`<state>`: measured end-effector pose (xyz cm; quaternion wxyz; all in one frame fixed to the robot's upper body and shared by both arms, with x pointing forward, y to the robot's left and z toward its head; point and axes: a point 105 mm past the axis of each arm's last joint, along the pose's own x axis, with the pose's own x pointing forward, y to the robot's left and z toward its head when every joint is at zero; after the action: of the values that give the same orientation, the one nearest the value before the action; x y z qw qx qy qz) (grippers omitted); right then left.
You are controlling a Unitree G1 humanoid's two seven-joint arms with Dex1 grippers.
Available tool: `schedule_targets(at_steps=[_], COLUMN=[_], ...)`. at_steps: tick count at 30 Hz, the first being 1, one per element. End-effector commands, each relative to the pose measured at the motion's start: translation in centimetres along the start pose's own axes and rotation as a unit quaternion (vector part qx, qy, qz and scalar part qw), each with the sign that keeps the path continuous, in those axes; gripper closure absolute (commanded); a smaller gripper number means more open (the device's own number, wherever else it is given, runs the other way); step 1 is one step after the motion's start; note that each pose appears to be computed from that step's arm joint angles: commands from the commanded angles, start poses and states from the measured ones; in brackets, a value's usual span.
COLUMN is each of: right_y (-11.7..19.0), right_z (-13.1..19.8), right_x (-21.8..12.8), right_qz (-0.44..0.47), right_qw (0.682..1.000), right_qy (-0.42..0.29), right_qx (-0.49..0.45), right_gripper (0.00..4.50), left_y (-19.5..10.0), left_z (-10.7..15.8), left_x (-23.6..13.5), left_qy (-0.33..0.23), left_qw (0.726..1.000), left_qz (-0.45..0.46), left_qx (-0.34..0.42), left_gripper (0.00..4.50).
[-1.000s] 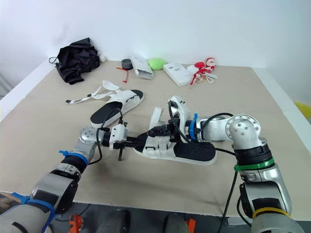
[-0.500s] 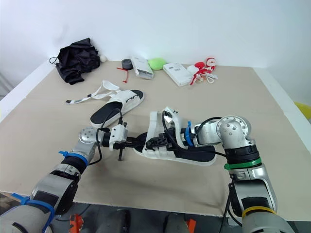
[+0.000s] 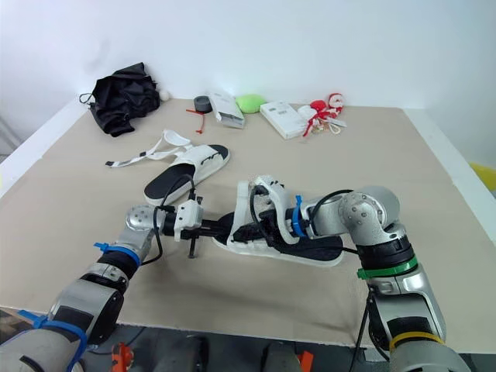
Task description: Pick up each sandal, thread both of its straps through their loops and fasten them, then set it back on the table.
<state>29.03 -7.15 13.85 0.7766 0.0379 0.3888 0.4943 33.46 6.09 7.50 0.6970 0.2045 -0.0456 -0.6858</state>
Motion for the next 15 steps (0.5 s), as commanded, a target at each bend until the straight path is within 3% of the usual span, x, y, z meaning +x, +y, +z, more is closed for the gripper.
schedule_targets(at_steps=[1,7,15], right_y=[0.8,-0.2,-0.6], right_z=[-1.7,-1.5,-1.9], right_x=[-0.1,0.8,0.6], right_qz=[0.029,-0.015,0.006], right_qw=[0.999,0.987,0.981], right_qy=[0.042,0.061,0.080], right_qx=[-0.016,-0.149,-0.178], right_gripper=[4.46,4.46,4.46], left_y=[-4.6,-4.4,-4.3], left_z=[-5.4,-5.2,-5.2], left_x=[-0.8,-0.6,-0.7], left_qy=[0.083,0.082,0.084], left_qw=[0.990,0.990,0.990], left_qz=[-0.044,-0.046,-0.044], left_qx=[-0.106,-0.104,-0.103], left_gripper=[4.50,4.50,4.50])
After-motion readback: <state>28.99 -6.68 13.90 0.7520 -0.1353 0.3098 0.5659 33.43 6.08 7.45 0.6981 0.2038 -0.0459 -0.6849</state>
